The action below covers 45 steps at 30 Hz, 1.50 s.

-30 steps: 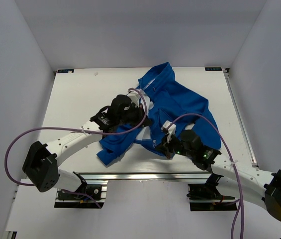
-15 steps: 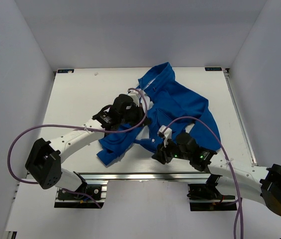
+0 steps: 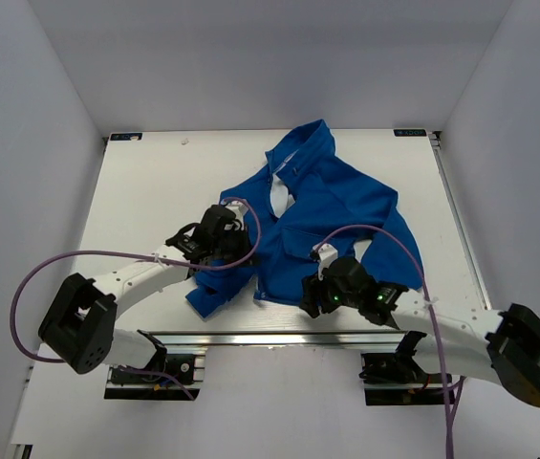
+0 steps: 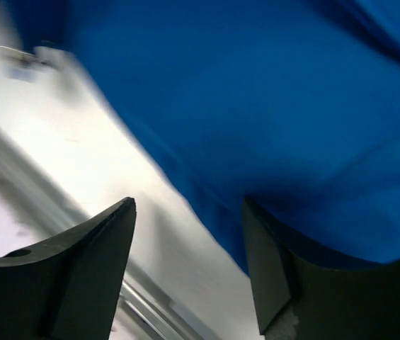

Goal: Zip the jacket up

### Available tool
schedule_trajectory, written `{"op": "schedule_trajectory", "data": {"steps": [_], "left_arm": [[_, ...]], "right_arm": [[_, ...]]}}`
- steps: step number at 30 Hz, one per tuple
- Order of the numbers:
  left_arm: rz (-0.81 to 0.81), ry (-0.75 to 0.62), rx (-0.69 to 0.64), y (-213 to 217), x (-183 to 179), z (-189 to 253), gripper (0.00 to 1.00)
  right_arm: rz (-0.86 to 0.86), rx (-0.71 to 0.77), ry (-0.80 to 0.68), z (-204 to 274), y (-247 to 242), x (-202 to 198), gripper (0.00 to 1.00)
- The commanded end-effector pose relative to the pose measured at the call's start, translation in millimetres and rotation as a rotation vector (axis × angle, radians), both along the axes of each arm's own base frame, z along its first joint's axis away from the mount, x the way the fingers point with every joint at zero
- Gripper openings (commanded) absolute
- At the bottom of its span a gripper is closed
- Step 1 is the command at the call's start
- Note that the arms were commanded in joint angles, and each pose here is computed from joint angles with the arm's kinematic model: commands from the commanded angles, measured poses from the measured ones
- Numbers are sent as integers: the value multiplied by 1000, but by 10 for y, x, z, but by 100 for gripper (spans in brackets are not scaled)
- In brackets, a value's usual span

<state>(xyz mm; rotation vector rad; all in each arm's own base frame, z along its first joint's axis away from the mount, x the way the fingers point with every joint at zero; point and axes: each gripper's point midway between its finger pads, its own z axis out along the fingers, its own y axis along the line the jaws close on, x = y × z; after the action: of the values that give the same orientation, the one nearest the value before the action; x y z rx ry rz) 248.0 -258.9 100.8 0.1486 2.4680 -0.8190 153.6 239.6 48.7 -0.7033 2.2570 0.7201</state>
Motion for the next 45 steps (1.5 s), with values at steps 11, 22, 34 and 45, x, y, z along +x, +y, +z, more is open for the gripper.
{"op": "schedule_trajectory", "data": {"steps": [11,22,34,45], "left_arm": [[133,-7,183,527,171,-70,60],[199,-35,233,720,285,73,90],[129,-8,142,592,113,178,98],[49,22,-10,385,-95,167,98]], "right_arm": [[-526,-264,220,-366,-803,482,50],[-853,-426,262,-252,-1703,575,54],[-312,-107,22,708,-662,580,89],[-203,-213,138,314,189,95,88]]}}
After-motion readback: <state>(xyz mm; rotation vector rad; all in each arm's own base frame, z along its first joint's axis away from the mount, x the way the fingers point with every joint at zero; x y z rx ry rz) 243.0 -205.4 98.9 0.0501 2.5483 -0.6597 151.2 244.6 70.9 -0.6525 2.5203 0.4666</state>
